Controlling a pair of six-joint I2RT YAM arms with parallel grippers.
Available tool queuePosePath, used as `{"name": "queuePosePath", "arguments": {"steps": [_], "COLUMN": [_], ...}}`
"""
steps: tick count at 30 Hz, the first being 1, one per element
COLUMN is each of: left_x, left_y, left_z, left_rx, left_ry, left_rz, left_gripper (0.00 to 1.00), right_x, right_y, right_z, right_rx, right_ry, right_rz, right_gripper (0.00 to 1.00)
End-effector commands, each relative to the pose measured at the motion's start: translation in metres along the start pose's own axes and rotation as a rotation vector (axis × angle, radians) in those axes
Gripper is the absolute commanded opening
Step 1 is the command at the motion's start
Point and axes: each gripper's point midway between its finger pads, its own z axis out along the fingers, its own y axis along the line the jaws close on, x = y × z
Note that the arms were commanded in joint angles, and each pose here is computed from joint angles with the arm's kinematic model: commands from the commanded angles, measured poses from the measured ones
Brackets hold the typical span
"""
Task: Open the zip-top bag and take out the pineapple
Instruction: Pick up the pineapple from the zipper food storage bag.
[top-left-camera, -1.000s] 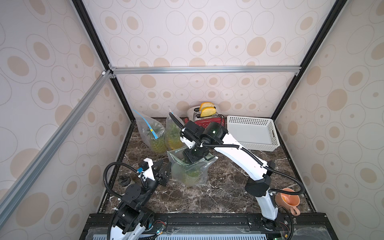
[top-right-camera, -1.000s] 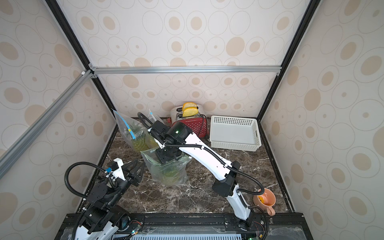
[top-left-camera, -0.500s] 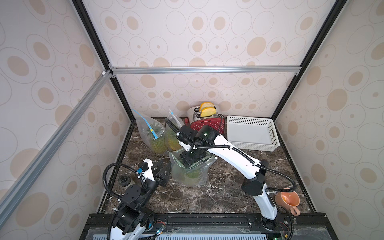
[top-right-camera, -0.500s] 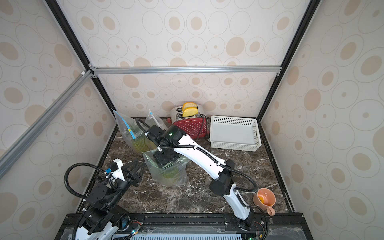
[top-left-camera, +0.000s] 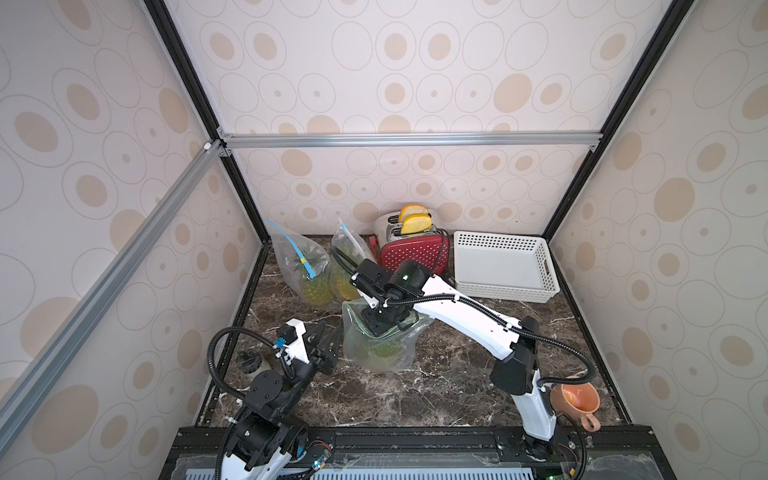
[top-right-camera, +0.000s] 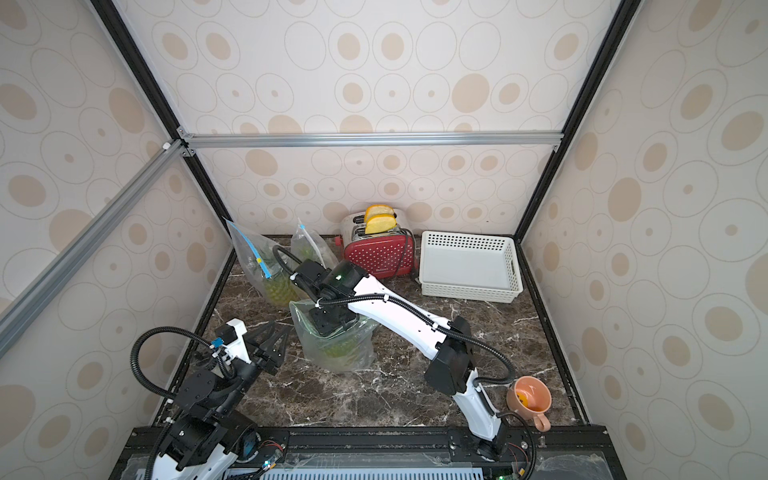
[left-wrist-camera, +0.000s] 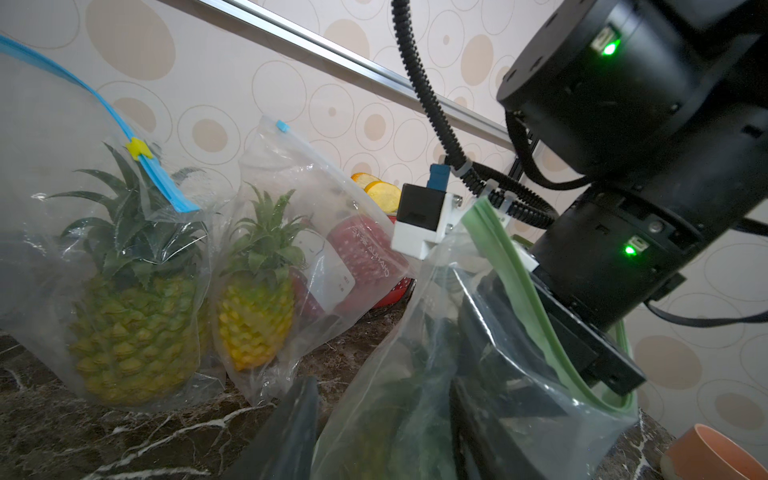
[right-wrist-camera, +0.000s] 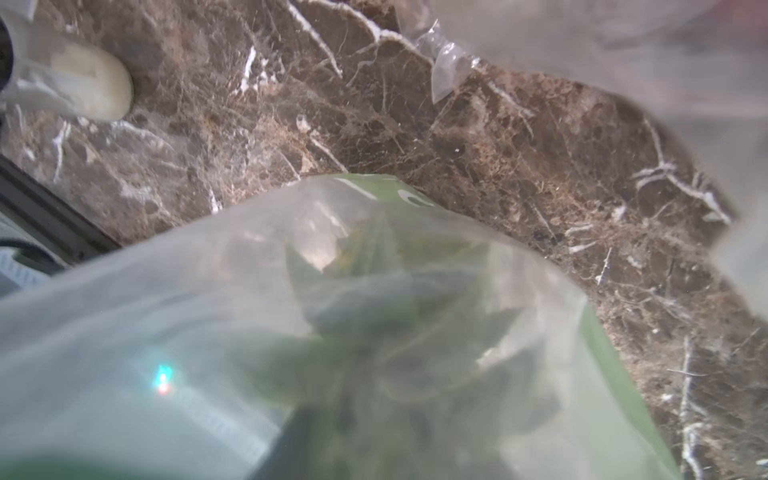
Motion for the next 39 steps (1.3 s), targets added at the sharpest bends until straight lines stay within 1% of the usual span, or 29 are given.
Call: {"name": "queuePosePath", "arguments": {"steps": [1,3,6,11,15,18,21,24,25,26,27,28,32,34,35,39], "left_x": [0.002,0.004,0.007,0.019,0.038,0.057,0.067,0.074,0.077,0.081,0.085,0.089,0.098,0.098,0.097,0.099], "left_y": [0.003,0.004,0.002,-0.003,-0.007,-0.008,-0.005,-0.003,-0.004,-0.003,-0.004,-0.005,-0.010,-0.018,-0.022,-0.037], "left_z": [0.000,0.001,0.003,0.011,0.024,0.035,0.040,0.044,0.046,0.048,0.050,0.053,0.066,0.072,0.075,0.080], "left_rx": [-0.016,-0.018,-0.010,0.017,0.020,0.009,-0.010,-0.033,-0.038,-0.043,-0.042,-0.042,-0.019,0.006,0.021,0.056], "left_ry": [0.005,0.012,0.031,0.095,0.209,0.298,0.342,0.380,0.397,0.412,0.430,0.443,0.457,0.458,0.464,0.492], "left_rz": [-0.020,-0.027,-0.046,-0.119,-0.225,-0.292,-0.313,-0.343,-0.358,-0.372,-0.386,-0.400,-0.449,-0.455,-0.454,-0.478], "left_gripper": [0.54,0.57,0.61,0.68,0.69,0.68,0.73,0.74,0.71,0.63,0.51,0.42,0.18,0.07,0.00,0.00], "right_x": [0.018,0.016,0.009,0.006,0.008,0.013,0.016,0.016,0.016,0.016,0.016,0.016,0.017,0.017,0.017,0.022], "right_y": [-0.011,-0.011,-0.018,-0.033,-0.046,-0.054,-0.062,-0.065,-0.066,-0.065,-0.065,-0.066,-0.066,-0.067,-0.067,-0.070], "right_z": [0.043,0.037,0.018,-0.032,-0.069,-0.084,-0.094,-0.100,-0.100,-0.099,-0.097,-0.095,-0.083,-0.079,-0.077,-0.066], "right_rx": [0.076,0.077,0.098,0.105,0.079,0.078,0.095,0.085,0.077,0.072,0.070,0.069,0.067,0.061,0.061,0.068], "right_ry": [0.105,0.086,0.036,-0.020,-0.061,-0.071,-0.077,-0.090,-0.087,-0.086,-0.082,-0.076,-0.060,-0.058,-0.057,-0.050], "right_rz": [-0.004,-0.015,-0.035,-0.077,-0.096,-0.114,-0.133,-0.145,-0.148,-0.155,-0.161,-0.166,-0.171,-0.170,-0.170,-0.167], "right_gripper": [0.16,0.00,0.00,0.00,0.00,0.00,0.00,0.00,0.00,0.00,0.00,0.00,0.00,0.00,0.00,0.00]}}
